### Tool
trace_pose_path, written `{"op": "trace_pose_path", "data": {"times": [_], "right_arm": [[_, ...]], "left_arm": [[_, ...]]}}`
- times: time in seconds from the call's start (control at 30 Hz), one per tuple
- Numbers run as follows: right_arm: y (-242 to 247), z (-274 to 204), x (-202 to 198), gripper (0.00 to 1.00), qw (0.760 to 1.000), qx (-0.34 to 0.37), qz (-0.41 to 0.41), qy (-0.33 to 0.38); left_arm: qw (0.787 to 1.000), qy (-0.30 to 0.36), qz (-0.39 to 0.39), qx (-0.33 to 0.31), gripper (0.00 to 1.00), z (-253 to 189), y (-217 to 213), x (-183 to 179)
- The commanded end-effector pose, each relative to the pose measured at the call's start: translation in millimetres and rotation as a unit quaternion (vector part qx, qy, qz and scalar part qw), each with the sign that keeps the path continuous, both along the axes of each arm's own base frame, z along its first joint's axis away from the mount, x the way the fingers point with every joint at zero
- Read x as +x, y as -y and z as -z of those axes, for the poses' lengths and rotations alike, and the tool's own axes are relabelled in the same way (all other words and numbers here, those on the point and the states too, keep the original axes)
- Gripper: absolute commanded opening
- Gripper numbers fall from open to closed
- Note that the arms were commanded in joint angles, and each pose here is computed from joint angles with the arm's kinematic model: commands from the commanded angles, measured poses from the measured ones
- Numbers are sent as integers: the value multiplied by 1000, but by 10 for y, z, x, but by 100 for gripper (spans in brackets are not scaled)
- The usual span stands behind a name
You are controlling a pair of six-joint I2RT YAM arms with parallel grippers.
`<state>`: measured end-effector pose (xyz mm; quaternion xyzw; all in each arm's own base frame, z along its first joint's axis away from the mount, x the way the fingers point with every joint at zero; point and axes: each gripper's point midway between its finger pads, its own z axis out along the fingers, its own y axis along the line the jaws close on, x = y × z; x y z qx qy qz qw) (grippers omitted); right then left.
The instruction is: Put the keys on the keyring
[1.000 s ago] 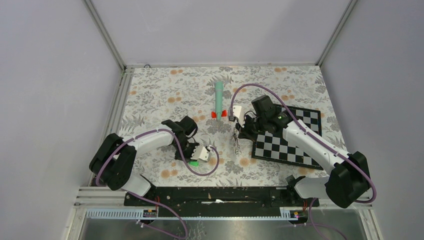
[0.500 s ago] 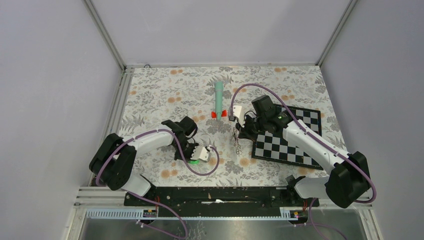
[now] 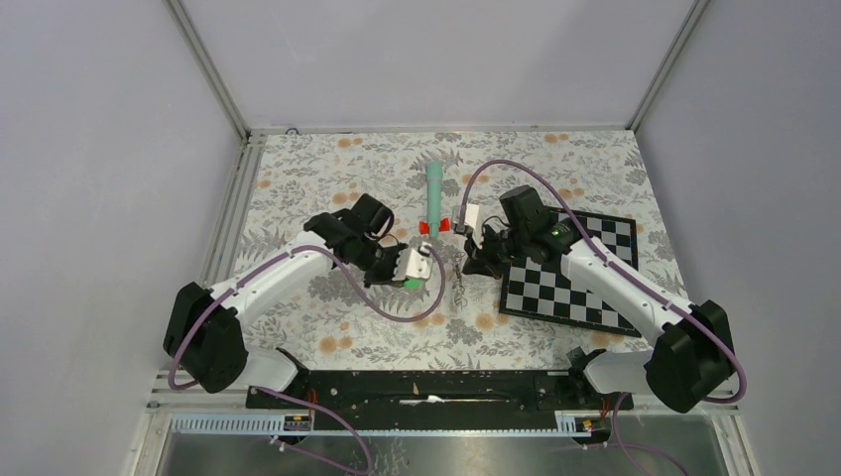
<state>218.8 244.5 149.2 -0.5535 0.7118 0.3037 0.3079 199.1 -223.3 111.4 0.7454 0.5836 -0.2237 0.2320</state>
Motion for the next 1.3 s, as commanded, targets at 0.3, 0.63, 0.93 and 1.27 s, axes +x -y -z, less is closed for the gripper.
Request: {"op": "trace_pose_path", "data": {"times": [0.3,0.63,0.93,1.27], "right_arm": [[-281,-379,286,0,992,102,15,73],[-217,-317,273,0,992,83,7,90],[22,-178,233,0,992,38,21,115],[162,-97,184,0,994,29,35,103]], "left_arm": [[983,-15,-16,-181,0,-954,661,138],[990,35,-31,-131,0,-740,590,320],[995,40,-53,77,0,337,-173,240],[993,0,-50,110,0,949,-341,16]]}}
